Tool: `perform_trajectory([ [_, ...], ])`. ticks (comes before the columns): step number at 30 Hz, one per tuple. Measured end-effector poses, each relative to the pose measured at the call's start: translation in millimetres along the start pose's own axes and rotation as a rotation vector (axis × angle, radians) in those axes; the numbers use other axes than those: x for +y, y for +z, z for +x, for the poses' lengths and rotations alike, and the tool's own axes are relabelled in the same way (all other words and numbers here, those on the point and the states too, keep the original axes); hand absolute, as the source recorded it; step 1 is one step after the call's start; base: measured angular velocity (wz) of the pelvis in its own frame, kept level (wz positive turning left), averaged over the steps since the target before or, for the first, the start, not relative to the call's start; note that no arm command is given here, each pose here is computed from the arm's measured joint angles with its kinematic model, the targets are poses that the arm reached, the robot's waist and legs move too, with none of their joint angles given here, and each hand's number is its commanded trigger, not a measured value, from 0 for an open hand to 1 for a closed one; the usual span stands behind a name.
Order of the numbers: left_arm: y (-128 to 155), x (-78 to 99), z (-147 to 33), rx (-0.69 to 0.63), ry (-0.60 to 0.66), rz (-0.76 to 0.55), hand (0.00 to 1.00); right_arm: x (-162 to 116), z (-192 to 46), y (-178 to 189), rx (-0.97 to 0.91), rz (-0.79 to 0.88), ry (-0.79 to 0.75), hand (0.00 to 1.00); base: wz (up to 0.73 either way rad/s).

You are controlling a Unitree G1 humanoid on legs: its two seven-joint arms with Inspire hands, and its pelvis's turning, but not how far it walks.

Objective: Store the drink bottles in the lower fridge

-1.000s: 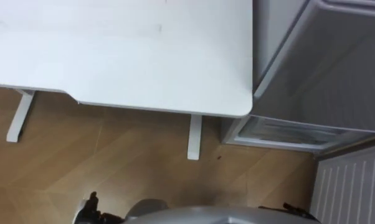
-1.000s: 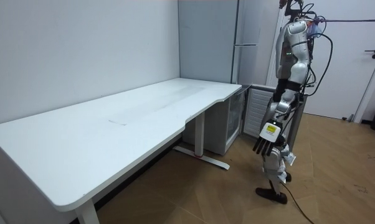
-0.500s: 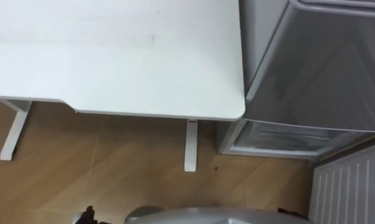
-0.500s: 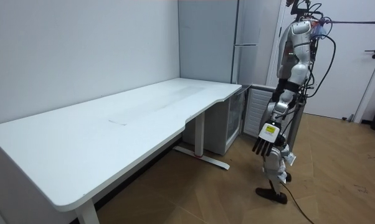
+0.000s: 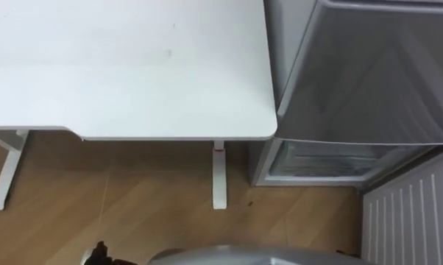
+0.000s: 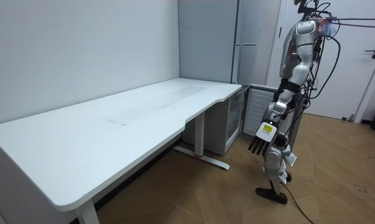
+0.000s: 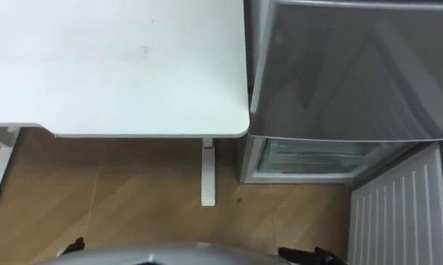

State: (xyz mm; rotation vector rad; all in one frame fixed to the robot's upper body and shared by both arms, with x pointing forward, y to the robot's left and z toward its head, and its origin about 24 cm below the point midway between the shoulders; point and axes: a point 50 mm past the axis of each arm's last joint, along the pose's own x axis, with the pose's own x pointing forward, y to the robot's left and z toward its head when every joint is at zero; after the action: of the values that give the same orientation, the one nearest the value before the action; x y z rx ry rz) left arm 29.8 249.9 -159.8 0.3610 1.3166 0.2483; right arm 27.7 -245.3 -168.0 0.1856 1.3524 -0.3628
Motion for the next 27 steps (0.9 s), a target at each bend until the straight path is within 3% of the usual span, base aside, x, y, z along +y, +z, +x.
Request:
perform_trajectory([
  [4, 5, 1.9, 0.9, -0.025, 0.006, -0.012, 0.0, -5, 0, 10, -0.029, 0.016, -0.063, 0.0, -0.04],
  [12, -2, 9.5, 0.9, -0.011, 0.029, -0.031, 0.0, -26, -14, 89, -0.347, 0.224, -0.209, 0.0, -0.04],
  [21, -7, 25.4, 1.2, -0.002, 0.085, -0.113, 0.0, -52, -61, 169, -0.734, 0.305, -0.32, 0.0, -0.07],
  [27, -5, 27.0, 1.4, -0.011, 0.091, -0.103, 0.0, -60, -77, 183, -0.821, 0.317, -0.37, 0.0, -0.02],
])
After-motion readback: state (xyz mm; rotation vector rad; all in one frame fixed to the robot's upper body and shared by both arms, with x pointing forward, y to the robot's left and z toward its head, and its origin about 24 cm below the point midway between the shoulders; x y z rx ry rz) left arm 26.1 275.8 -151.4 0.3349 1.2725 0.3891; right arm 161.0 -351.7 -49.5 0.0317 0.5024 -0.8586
